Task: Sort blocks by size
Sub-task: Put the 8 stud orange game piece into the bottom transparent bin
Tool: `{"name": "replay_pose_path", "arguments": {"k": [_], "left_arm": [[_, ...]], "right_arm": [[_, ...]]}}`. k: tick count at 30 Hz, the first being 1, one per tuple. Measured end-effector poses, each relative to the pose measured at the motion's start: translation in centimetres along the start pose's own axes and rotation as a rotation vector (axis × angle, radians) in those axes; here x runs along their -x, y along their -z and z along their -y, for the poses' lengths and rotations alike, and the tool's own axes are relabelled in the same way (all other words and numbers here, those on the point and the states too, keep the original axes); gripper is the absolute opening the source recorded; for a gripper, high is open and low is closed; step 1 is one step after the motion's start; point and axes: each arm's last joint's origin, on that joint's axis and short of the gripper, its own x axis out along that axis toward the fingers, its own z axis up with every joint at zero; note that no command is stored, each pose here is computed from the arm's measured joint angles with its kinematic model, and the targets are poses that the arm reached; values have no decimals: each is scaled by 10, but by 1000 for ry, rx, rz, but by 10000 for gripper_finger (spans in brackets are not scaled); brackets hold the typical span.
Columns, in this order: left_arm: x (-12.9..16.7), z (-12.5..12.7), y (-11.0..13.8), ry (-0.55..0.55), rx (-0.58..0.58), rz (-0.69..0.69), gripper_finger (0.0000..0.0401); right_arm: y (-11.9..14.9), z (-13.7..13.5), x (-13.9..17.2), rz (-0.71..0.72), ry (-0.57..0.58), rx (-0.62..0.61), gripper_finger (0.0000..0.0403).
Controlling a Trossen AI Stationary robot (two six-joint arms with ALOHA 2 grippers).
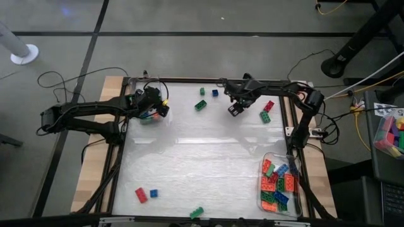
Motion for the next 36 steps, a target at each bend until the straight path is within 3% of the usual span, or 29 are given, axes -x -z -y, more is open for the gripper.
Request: {"name": "replay_pose_path", "arguments": {"k": [13,20,23,36], "left_arm": [[0,0,0,0,-1,0,249],[0,0,0,0,-1,0,249],[0,0,0,0,-1,0,249],[0,0,0,0,-1,0,249]], "right_arm": [[-1,11,-24,100,-20,-90,177],[-22,9,-15,286,-23,-137,177],[-28,9,-12,354,18,-161,177],[-21,19,-13,381,283,-311,177]]}}
